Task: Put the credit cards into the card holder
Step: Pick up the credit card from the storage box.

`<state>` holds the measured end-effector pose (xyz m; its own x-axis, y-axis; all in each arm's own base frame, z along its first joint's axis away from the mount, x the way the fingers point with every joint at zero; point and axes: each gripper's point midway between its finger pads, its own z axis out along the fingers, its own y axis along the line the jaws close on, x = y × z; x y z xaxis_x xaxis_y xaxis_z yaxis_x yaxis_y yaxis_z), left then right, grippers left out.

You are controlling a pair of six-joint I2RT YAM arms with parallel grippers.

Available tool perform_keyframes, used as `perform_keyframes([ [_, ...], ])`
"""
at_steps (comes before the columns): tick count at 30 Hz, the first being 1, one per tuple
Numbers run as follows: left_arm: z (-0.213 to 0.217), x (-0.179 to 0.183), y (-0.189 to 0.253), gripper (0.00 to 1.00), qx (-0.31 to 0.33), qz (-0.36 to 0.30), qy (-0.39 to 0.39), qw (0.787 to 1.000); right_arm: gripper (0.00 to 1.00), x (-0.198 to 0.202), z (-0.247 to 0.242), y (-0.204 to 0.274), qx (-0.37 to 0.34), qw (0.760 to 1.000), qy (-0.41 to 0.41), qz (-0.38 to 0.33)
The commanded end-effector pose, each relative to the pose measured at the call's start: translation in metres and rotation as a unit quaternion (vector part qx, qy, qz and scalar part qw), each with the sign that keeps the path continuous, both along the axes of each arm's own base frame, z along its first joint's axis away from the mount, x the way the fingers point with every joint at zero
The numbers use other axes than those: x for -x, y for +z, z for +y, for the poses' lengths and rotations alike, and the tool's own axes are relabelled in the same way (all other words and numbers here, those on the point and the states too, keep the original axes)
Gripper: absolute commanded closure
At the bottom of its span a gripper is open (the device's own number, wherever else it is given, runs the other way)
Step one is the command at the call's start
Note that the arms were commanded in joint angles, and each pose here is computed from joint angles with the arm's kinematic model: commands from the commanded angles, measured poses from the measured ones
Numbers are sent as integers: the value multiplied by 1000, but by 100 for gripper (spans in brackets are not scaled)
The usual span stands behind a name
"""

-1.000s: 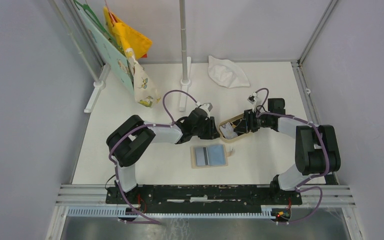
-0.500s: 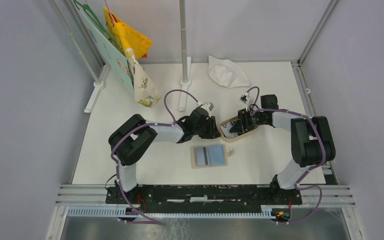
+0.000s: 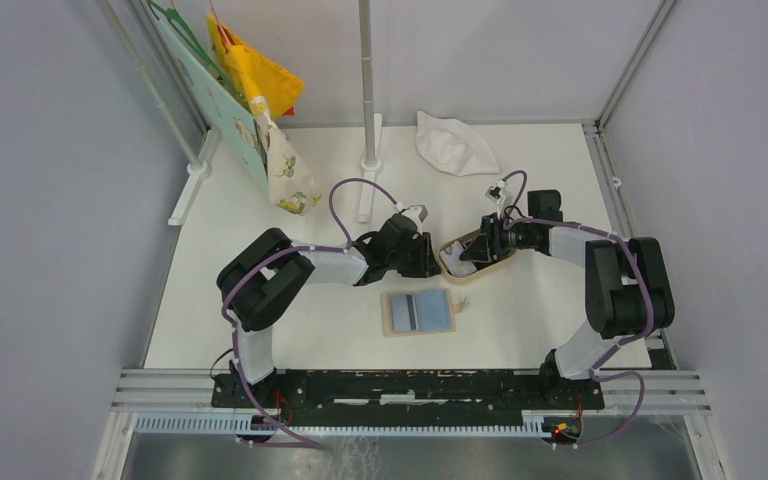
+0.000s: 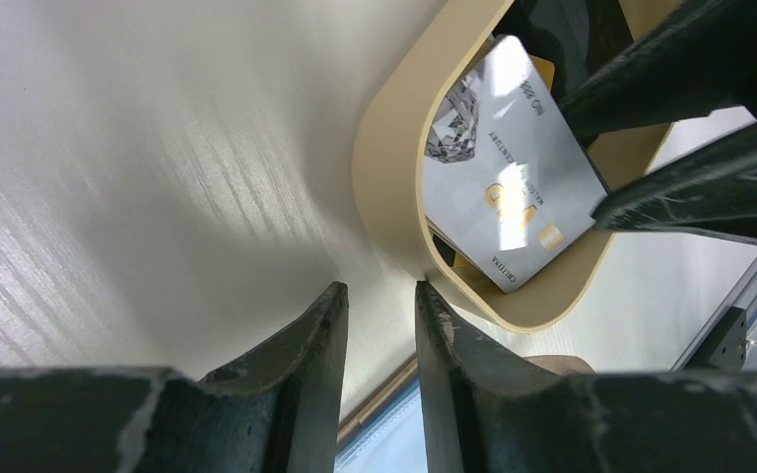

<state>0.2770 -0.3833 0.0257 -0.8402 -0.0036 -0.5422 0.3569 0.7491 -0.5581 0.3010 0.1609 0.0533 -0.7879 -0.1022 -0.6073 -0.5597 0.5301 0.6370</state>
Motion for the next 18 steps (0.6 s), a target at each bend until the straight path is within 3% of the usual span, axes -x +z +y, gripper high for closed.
perform_keyframes([
  [1,-18,-13,22,61,27,-41,-14,999,53,16,19,32,-75,997,34,4],
  [13,-19,-15,26,61,29,-44,-14,999,53,14,11,4,-29,999,12,29],
  [18,-19,-15,27,62,30,-44,-15,998,53,19,18,3,-50,997,24,48],
])
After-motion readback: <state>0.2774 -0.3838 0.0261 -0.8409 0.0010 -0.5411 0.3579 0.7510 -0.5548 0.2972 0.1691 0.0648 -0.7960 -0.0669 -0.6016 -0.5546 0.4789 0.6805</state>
